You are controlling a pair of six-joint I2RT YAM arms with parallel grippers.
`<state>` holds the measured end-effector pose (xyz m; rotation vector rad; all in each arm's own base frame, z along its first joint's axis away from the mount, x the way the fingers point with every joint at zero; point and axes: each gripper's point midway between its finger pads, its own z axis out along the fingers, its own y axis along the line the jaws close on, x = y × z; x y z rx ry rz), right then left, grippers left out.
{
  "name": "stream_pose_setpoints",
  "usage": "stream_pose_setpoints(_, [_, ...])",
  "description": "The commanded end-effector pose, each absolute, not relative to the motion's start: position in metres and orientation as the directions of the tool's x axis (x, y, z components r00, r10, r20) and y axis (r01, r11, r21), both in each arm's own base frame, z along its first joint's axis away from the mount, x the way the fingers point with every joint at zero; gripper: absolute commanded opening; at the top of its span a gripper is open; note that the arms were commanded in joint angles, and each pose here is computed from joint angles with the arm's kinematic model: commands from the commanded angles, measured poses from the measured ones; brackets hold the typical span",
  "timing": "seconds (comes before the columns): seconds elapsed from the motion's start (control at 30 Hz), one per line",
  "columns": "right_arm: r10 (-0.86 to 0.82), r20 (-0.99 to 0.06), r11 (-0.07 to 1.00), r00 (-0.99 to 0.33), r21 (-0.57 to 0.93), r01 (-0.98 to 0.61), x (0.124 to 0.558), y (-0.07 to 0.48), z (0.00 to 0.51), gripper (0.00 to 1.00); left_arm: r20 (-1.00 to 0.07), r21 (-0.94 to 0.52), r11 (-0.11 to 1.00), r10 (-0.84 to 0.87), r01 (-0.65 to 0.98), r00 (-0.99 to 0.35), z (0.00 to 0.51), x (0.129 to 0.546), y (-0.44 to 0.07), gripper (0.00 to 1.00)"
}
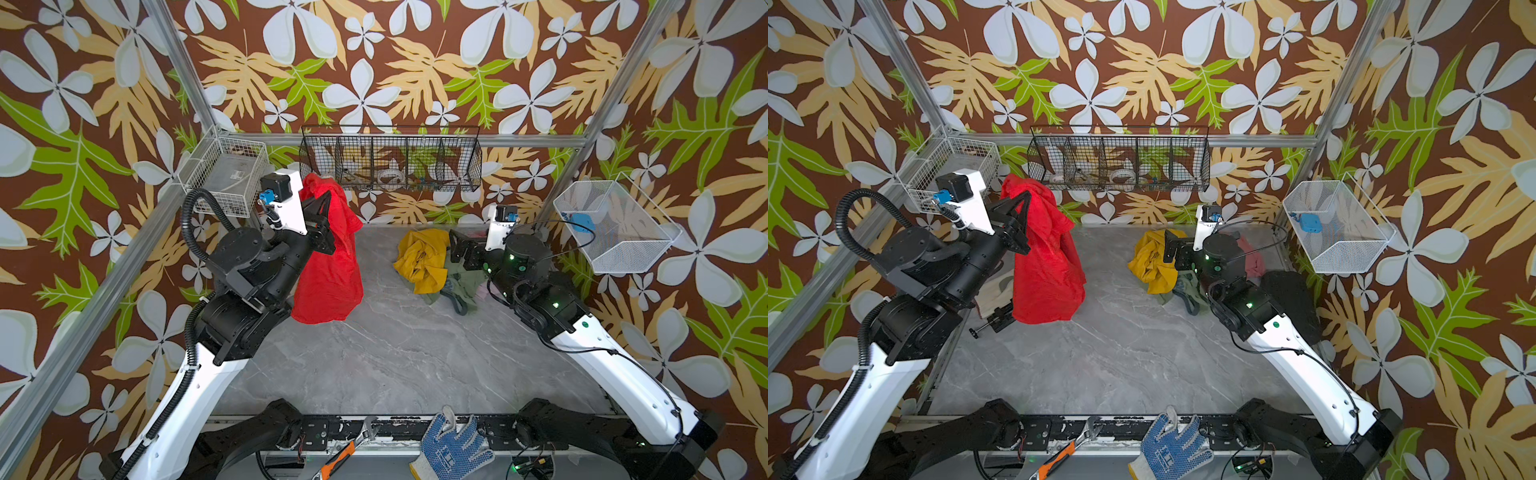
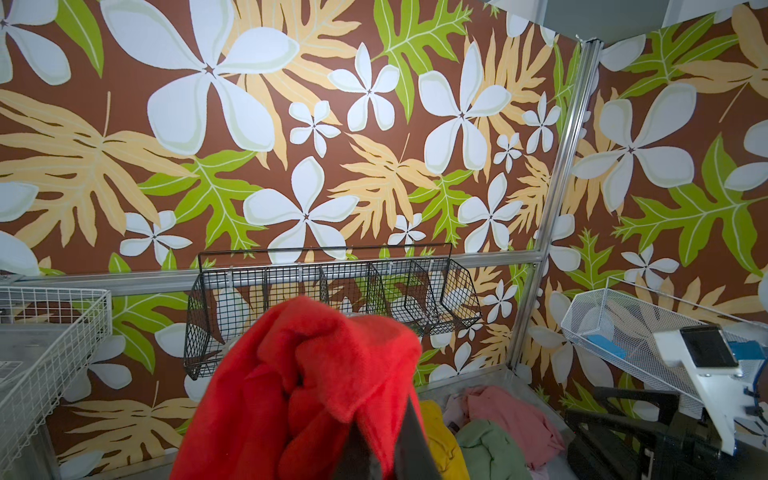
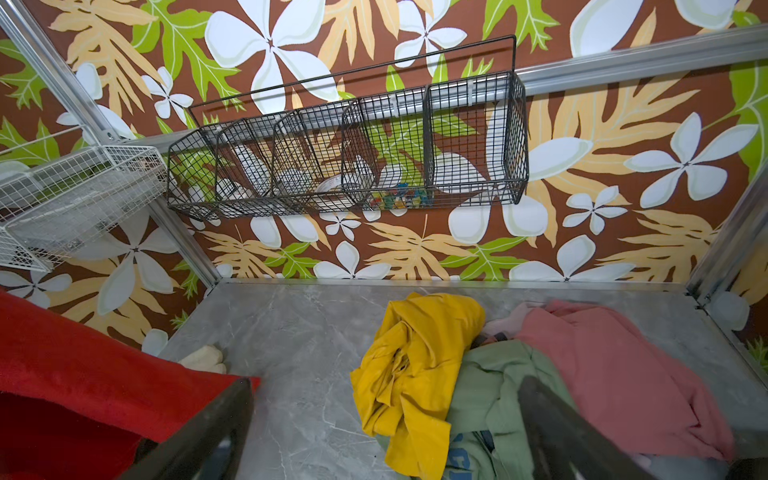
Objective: Pick out a specific cloth from the pile
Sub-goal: 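Carry the red cloth with the left gripper toward the glove and lower it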
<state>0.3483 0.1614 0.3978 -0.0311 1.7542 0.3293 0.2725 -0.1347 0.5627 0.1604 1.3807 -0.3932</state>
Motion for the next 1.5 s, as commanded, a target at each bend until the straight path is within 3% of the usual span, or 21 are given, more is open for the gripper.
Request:
stream_pose_setpoints(0.0, [0.158,-0.963,0.957,-0.218,0.204,-0.205,0.349,0.163,0.396,0.97,-0.969,-0.156,0.918,-0.214,0.365,0.123,0.564,0.266,-0.129,0.0])
stream_pose_setpoints(0.23, [0.168,-0.959,0.946,-0.227,0.221,-0.237,0.354,0.173,0.396,0.97,-0.949,-0.289,0.874,-0.316,0.39,0.005,0.518,0.257,-0.13,0.0])
stream_pose_setpoints(0.53, [0.174,-0.949,0.933,-0.263,0.245,-0.264,0.364,0.189,0.388,0.95,-0.949,-0.292,0.894,-0.315,0.34,0.012,0.523,0.258,-0.12,0.0])
stream_pose_setpoints(0.67, [0.184,-0.947,0.932,-0.262,0.253,-0.261,0.366,0.189,0.386,0.94,-0.966,-0.244,0.932,-0.257,0.268,0.014,0.505,0.284,-0.118,0.0])
stream_pose_setpoints(1.1, [0.186,-0.945,0.923,-0.271,0.262,-0.282,0.364,0.194,0.386,0.9,-0.959,-0.279,0.941,-0.26,0.193,-0.117,0.406,0.396,-0.097,0.0])
stream_pose_setpoints(1.47, [0.199,-0.932,0.905,-0.301,0.293,-0.308,0.365,0.204,0.376,0.87,-0.941,-0.336,0.914,-0.316,0.226,-0.121,0.377,0.438,-0.113,0.0])
